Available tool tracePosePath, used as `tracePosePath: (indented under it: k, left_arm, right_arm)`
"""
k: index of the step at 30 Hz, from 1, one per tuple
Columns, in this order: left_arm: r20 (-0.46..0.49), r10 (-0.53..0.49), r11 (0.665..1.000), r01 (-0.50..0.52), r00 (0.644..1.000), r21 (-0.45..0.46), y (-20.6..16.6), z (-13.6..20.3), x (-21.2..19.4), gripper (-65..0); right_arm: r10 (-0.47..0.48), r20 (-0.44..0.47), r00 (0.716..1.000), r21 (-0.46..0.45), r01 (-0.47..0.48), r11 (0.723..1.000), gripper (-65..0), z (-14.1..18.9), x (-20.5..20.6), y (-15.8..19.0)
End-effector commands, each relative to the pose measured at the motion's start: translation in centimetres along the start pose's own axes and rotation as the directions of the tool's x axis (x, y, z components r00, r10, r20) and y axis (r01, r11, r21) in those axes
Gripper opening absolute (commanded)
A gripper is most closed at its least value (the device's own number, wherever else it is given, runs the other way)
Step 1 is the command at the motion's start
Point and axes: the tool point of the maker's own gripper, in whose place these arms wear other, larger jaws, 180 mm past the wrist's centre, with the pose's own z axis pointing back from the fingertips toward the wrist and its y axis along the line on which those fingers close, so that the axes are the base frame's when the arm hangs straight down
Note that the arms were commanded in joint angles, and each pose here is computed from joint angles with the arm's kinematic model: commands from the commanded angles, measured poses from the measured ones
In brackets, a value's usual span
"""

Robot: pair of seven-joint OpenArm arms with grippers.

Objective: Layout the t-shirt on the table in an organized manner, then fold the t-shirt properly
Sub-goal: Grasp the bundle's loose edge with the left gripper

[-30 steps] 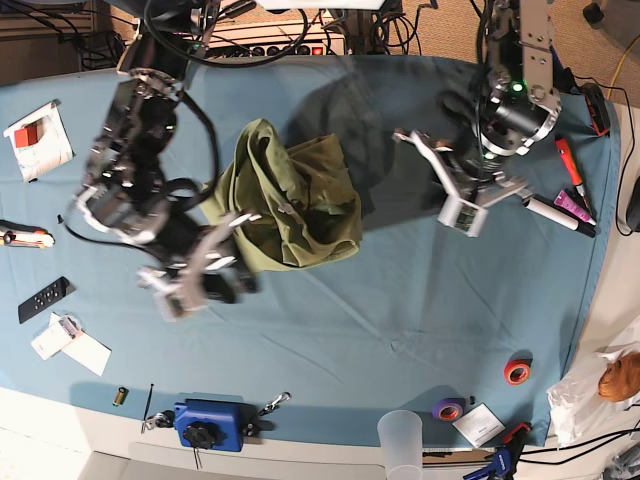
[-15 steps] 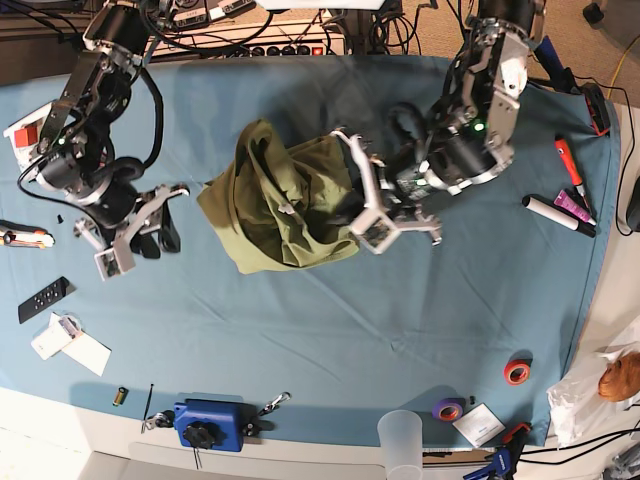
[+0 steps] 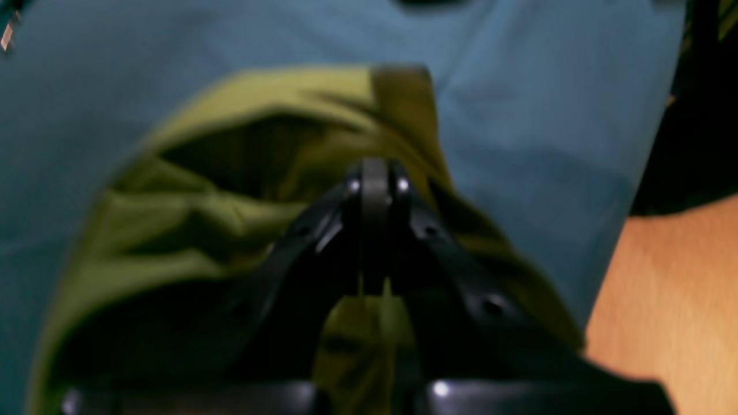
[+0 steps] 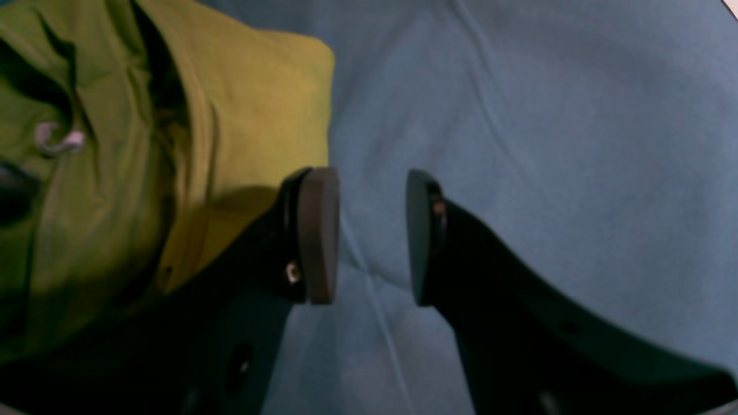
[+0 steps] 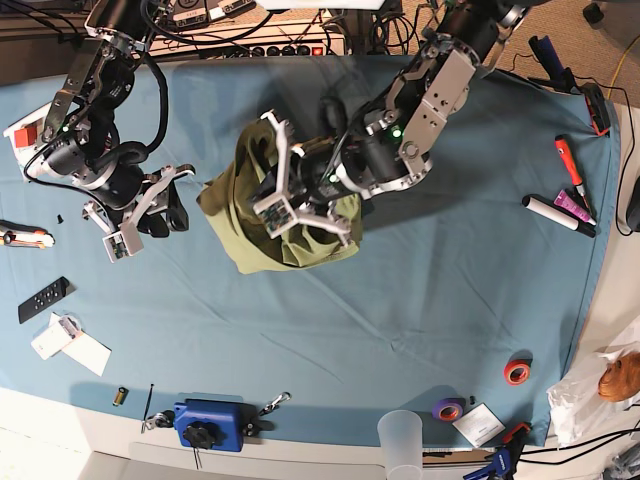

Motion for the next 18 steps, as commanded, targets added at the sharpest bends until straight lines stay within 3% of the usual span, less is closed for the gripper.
tracePosePath:
  k: [1, 6, 9, 13, 18]
  left_arm:
    - [0.067, -0.012, 1.000, 0.013, 0.998, -0.012, -0.3, -0.1, 2.2, -65.0]
    - [0.000, 0.011, 0.999, -0.011, 1.000, -0.037, -0.8, -2.4, 0.5, -65.0]
    - [-0.064, -0.029, 1.000, 0.029, 0.997, -0.007, -0.1, -3.1, -1.1, -65.0]
    - [-0.183, -0.069, 0.990, 0.090, 0.981, 0.106, 2.5, -3.0, -3.6, -65.0]
    - [-0.302, -0.053, 0.952, 0.140, 0.952, 0.273, 5.9, -1.6, -5.6, -65.0]
  right_arm:
    - [0.020, 0.042, 0.999, -0.004, -0.020, 1.000, -45.5, 0.4, 1.2, -0.2]
    - [0.020, 0.044, 0.999, -0.004, -0.020, 1.000, -45.5, 0.4, 1.2, -0.2]
    - [0.020, 0.046, 0.999, -0.004, -0.020, 1.000, -45.5, 0.4, 1.3, -0.2]
    - [0.021, 0.044, 0.999, -0.007, -0.021, 1.000, -45.5, 0.4, 1.2, -0.3]
    - [0.022, 0.045, 0.999, -0.007, -0.021, 1.000, -45.5, 0.4, 1.3, -0.3]
